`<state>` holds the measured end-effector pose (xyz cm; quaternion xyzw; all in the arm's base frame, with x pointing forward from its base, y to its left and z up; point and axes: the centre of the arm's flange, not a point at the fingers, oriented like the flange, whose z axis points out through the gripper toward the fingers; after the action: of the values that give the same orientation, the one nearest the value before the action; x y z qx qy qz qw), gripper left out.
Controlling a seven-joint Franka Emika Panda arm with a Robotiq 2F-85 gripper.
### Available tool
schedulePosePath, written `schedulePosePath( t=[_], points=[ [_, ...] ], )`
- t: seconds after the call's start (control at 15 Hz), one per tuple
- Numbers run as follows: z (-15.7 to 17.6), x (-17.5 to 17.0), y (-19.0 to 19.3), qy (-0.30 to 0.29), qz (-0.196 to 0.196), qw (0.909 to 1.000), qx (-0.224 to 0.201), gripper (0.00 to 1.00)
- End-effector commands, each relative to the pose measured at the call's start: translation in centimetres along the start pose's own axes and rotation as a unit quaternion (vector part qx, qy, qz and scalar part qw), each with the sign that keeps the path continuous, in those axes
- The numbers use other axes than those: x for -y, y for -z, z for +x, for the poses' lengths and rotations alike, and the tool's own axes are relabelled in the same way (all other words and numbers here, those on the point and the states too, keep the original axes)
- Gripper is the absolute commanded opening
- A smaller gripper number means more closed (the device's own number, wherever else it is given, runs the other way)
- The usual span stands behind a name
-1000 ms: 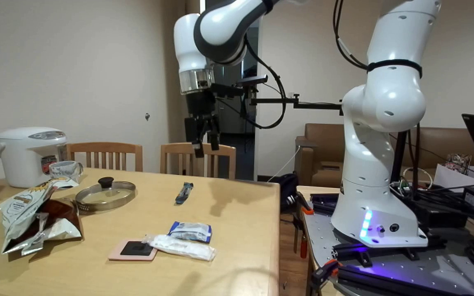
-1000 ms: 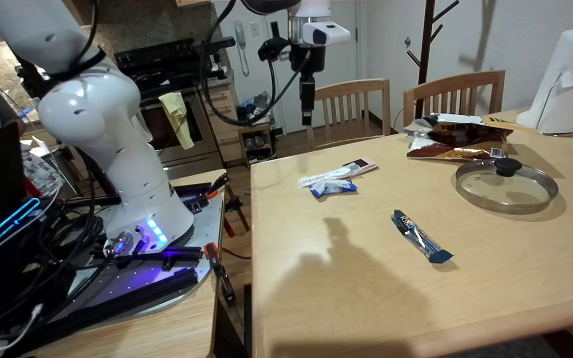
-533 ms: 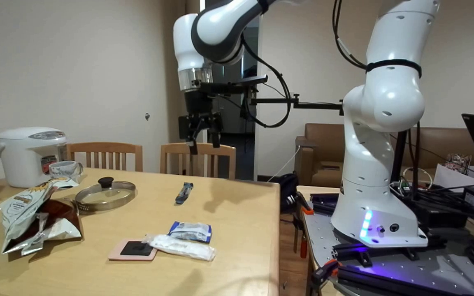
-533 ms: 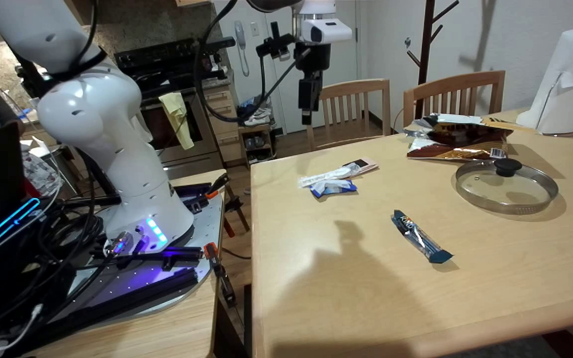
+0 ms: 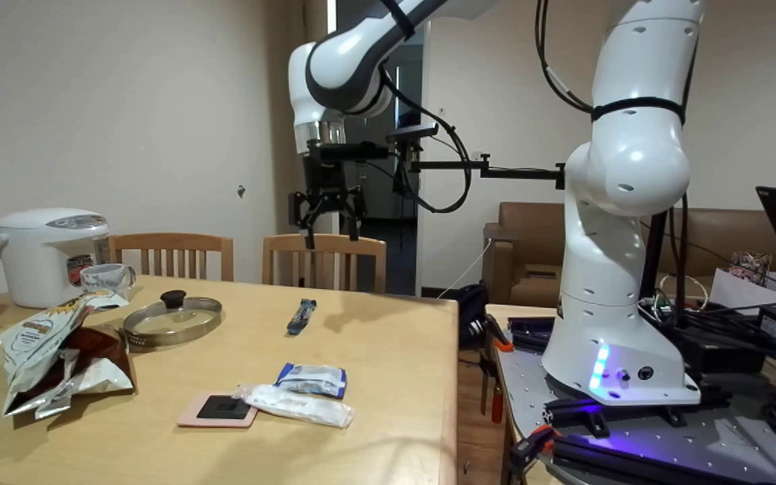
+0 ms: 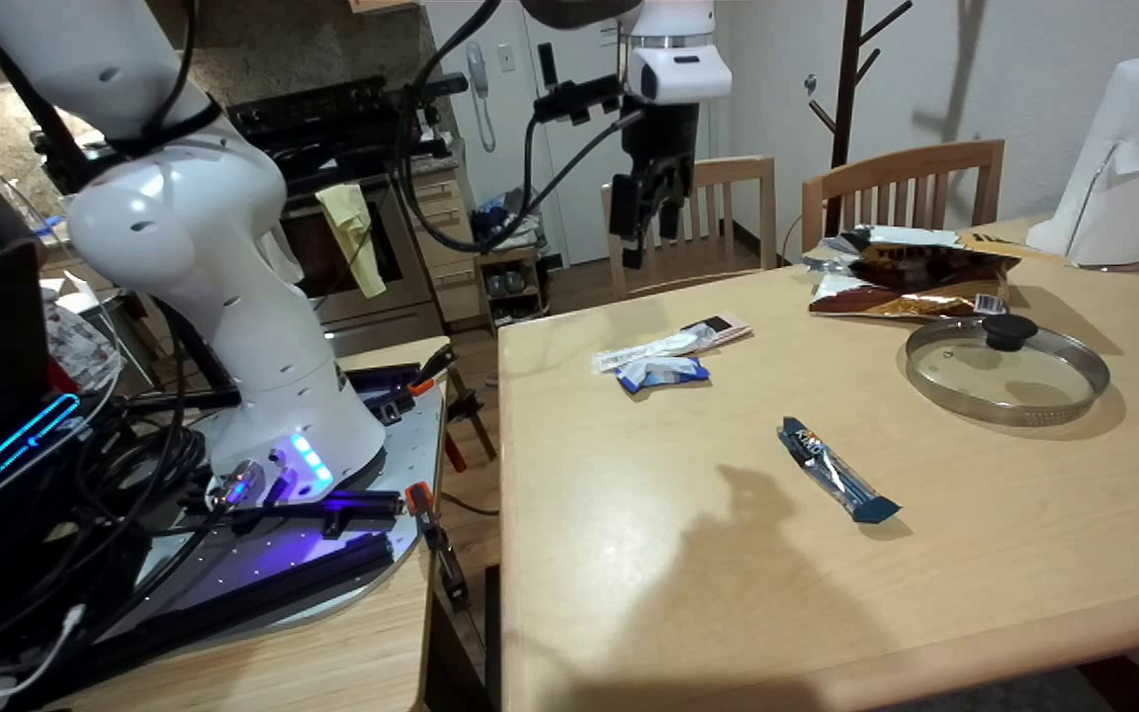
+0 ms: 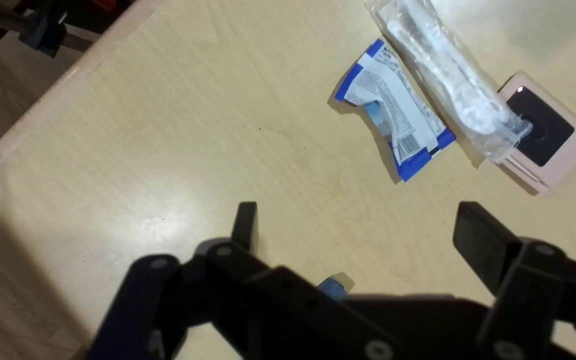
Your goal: Pick the packet on the right and move it to the left
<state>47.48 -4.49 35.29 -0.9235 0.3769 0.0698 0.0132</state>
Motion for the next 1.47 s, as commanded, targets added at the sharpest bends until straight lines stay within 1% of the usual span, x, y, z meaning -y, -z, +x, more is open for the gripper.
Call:
schedulePosePath(
  t=[0.0,0.07,0.2,0.33,0.6,0.73,0.93,1.07,1.27,1.33,1.4],
  points=[
    [3.6,0.3,-0.9,-0.047,0.014,0.9988,0.005,1.0],
    [4.4,0.1,-1.0,-0.057,0.016,0.9982,0.007,1.0],
    [6.9,-0.9,-3.8,-0.075,0.016,0.997,0.015,1.0],
    [8.7,-1.6,-5.2,-0.092,0.023,0.9952,0.023,1.0],
    [11.0,-2.3,-7.8,-0.123,0.024,0.9913,0.04,1.0],
    [11.7,-2.3,-8.5,-0.126,0.023,0.9908,0.043,1.0],
    [12.1,-1.9,-8.9,-0.121,0.044,0.9901,0.056,1.0],
    [12.2,-1.7,-8.9,-0.112,0.051,0.9898,0.073,1.0],
    [12.1,-1.7,-8.9,-0.094,0.043,0.9898,0.098,1.0],
    [12.1,-1.6,-8.9,-0.096,0.047,0.9889,0.103,1.0],
    [11.2,-1.6,-8.9,-0.105,0.034,0.9904,0.083,1.0]
  ],
)
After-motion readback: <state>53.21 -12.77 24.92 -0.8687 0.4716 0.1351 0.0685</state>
